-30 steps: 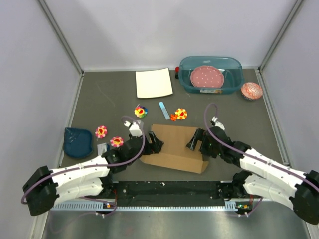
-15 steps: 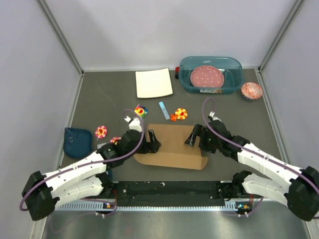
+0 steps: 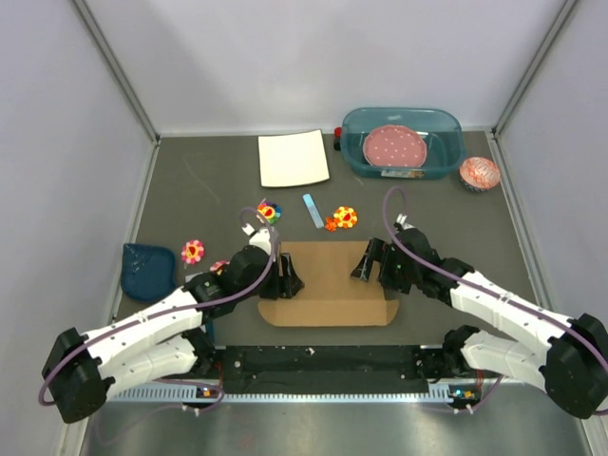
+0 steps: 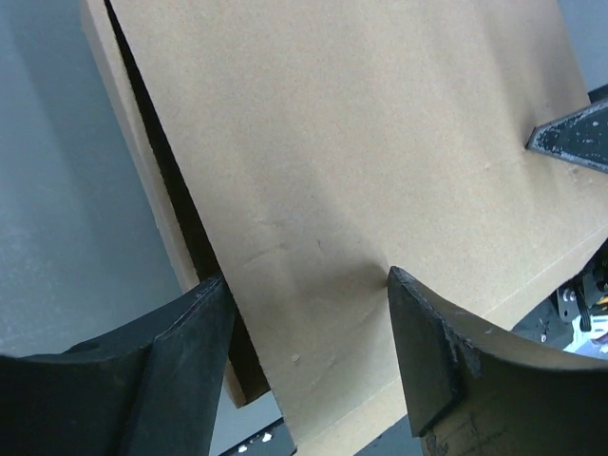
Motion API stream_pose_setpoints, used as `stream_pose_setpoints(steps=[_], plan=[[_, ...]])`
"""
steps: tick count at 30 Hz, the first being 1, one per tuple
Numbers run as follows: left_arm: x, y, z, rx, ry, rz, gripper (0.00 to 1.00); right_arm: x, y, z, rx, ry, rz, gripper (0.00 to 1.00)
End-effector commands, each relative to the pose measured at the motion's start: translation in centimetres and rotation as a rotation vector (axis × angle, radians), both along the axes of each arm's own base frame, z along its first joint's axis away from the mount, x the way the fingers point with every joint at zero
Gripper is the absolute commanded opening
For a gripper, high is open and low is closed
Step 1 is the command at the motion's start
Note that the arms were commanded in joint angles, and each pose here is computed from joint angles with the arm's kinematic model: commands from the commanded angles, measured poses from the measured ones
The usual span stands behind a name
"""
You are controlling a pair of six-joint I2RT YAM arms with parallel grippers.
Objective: Fold the paper box
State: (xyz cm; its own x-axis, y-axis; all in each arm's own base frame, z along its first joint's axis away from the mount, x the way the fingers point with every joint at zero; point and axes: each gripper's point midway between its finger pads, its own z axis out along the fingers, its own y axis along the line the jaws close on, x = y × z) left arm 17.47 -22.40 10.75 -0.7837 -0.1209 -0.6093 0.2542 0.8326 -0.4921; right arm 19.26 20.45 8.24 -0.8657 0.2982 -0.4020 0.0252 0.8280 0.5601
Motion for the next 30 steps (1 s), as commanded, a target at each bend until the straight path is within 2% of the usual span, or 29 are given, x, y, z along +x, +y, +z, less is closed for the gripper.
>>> stream_pose_setpoints(steps=[1,5,12,15,24,27,30], plan=[[-0.8,-1.7,0.4,-0.063,0.028,-0.076,0.68,0.8,0.6,1.2,0.027,-0.028,0.002,0.99],[-0.7,-1.3,-0.1,-0.048,0.032,-0.059,0.71,1.0,0.5,1.3,0.026,-0.039,-0.001,0.99],[1.1,3.1,-2.4,0.117,-0.023,0.13,0.82,0.5,-1.5,-0.9,-0.087,-0.039,-0.003,0.98],[1.9,4.5,-2.1,0.144,-0.065,0.207,0.87,0.4,-2.5,-1.1,-0.119,-0.059,-0.021,0.98],[4.0,5.0,3.3,0.098,-0.214,0.272,0.94,1.9,-3.8,3.8,-0.157,-0.208,-0.045,0.98],[4.3,5.3,4.9,0.096,-0.238,0.281,0.94,2.4,-3.4,5.7,-0.128,-0.249,-0.045,0.98],[4.3,6.2,6.6,0.09,-0.268,0.314,0.94,2.4,-2.0,8.4,-0.038,-0.299,-0.002,0.96]])
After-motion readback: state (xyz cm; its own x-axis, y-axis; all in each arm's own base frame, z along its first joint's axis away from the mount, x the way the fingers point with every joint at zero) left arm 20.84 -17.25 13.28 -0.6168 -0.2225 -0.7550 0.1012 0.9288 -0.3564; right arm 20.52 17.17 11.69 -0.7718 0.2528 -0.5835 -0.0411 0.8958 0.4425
